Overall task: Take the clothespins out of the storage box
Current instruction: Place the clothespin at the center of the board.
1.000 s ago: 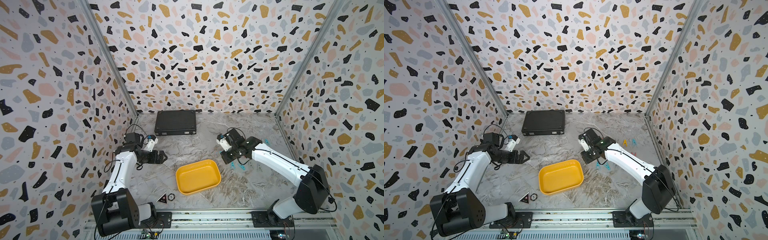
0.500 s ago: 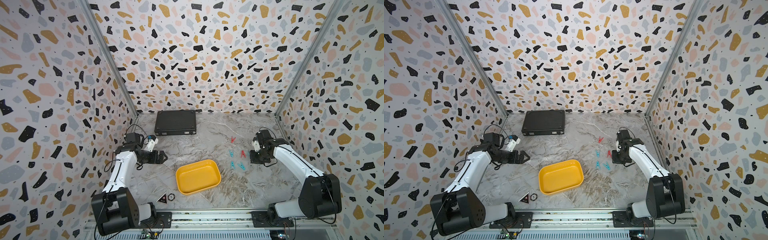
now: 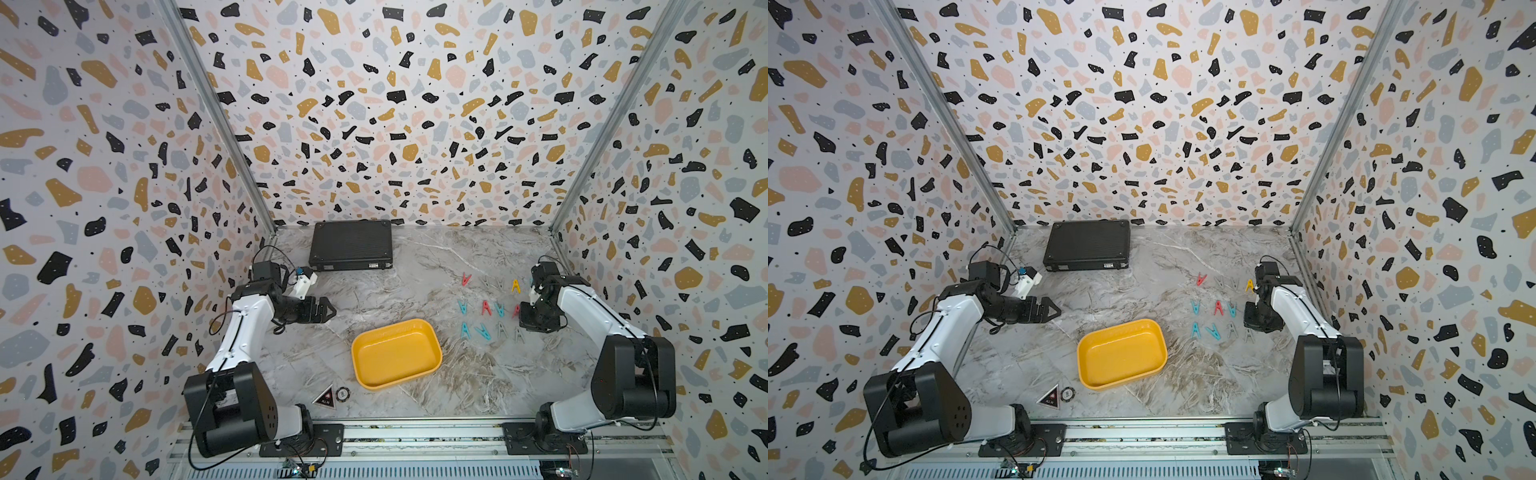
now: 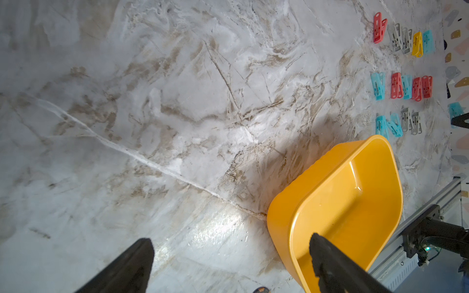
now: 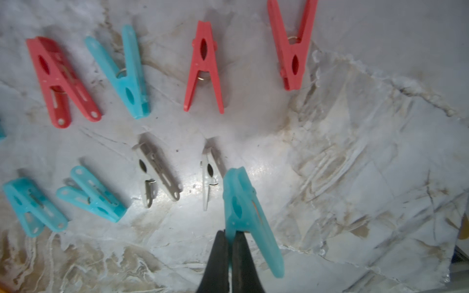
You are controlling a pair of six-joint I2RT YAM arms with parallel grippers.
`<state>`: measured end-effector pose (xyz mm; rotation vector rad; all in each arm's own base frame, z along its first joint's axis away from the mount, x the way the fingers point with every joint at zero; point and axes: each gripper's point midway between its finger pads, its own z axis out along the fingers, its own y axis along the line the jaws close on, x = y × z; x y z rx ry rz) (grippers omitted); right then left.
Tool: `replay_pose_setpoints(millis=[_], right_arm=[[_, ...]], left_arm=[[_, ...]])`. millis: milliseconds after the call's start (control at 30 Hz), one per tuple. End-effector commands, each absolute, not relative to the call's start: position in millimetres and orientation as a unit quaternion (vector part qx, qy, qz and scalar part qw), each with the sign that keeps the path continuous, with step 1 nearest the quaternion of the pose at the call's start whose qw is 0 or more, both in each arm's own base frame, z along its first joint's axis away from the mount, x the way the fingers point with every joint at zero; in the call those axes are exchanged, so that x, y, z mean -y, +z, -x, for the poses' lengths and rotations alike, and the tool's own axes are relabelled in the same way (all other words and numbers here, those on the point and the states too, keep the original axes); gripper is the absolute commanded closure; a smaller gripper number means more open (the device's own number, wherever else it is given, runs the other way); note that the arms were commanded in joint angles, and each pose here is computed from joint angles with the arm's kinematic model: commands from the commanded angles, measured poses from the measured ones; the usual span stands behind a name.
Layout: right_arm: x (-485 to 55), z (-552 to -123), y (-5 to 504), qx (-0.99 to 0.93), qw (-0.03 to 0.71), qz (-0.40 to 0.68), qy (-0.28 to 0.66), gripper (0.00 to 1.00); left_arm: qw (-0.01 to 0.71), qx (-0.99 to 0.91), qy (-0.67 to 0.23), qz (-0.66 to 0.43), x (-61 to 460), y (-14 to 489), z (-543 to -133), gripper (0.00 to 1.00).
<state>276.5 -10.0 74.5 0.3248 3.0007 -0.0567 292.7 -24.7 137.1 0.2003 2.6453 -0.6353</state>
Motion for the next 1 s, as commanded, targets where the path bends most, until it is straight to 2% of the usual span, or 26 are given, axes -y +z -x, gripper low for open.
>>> replay_pose_setpoints(millis=[0,200,800,967], right_arm=[[20.7,-268.7,64.1,-0.991,0.037,-0.125,-0.043,1.0],[35.5,-271.0,51.7,-0.987,0.028,-0.137,-0.074,1.0],[42.9,-272.0,23.6,-0.985,0.0,-0.156,-0.079,1.0],[42.1,-266.9,23.0,-0.984,0.004,-0.163,-0.076,0.91]], left_arm=[[0.203,-0.946,-0.242,-0.074,30.1,140.7,-292.2,0.0],[0.204,-0.946,-0.24,-0.075,30.1,140.6,-291.1,0.0],[0.205,-0.946,-0.238,-0.076,29.8,139.7,-290.3,0.0],[0.204,-0.947,-0.238,-0.076,29.6,139.1,-290.2,0.0]])
